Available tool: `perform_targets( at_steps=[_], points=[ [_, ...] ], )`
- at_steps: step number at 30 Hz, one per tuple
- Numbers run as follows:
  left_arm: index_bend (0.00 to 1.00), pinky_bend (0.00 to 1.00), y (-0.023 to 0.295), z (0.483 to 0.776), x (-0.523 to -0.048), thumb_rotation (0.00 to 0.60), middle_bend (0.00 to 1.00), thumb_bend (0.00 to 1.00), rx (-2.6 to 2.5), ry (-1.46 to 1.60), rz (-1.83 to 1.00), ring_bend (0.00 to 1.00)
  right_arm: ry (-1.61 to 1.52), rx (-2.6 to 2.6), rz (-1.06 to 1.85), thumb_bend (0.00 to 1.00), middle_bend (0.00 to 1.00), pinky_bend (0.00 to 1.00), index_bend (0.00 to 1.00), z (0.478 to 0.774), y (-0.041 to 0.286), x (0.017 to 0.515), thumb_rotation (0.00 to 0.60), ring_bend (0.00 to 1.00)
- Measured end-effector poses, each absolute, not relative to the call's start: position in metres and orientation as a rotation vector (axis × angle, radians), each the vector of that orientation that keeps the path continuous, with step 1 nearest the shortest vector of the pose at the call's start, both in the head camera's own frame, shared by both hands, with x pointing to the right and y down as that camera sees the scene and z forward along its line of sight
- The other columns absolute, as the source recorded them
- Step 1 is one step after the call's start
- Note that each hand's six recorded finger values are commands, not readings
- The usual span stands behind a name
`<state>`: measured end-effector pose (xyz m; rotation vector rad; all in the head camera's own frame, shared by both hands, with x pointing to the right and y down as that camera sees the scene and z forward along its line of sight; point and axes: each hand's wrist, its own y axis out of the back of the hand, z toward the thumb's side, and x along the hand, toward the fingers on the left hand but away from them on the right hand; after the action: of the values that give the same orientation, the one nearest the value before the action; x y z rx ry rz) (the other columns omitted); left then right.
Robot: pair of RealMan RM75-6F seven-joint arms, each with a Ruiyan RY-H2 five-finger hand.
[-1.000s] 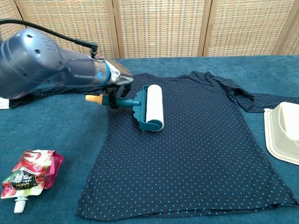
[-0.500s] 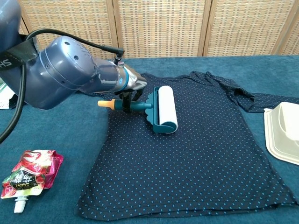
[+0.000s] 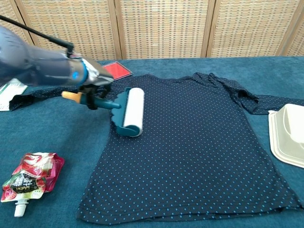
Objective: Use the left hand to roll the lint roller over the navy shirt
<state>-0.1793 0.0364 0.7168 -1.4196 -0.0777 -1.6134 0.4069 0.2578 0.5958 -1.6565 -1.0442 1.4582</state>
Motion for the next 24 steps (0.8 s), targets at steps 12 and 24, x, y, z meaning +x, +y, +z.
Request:
perform_targets(
  at_steps=[12, 24],
  points=[
    [0.85, 0.68, 0.036, 0.712, -0.222, 0.600, 0.89, 0.53, -1.420, -0.036, -1.656, 0.73, -1.040, -1.668, 1.436, 0.12, 0.00, 0.00, 0.00, 0.594, 0.259, 0.401, 0.600, 0.00],
    [0.85, 0.69, 0.040, 0.719, -0.174, 0.600, 0.89, 0.54, -1.450, -0.024, -1.610, 0.73, -1.065, -1.670, 1.443, 0.12, 0.00, 0.00, 0.00, 0.592, 0.257, 0.406, 0.600, 0.00]
  ],
)
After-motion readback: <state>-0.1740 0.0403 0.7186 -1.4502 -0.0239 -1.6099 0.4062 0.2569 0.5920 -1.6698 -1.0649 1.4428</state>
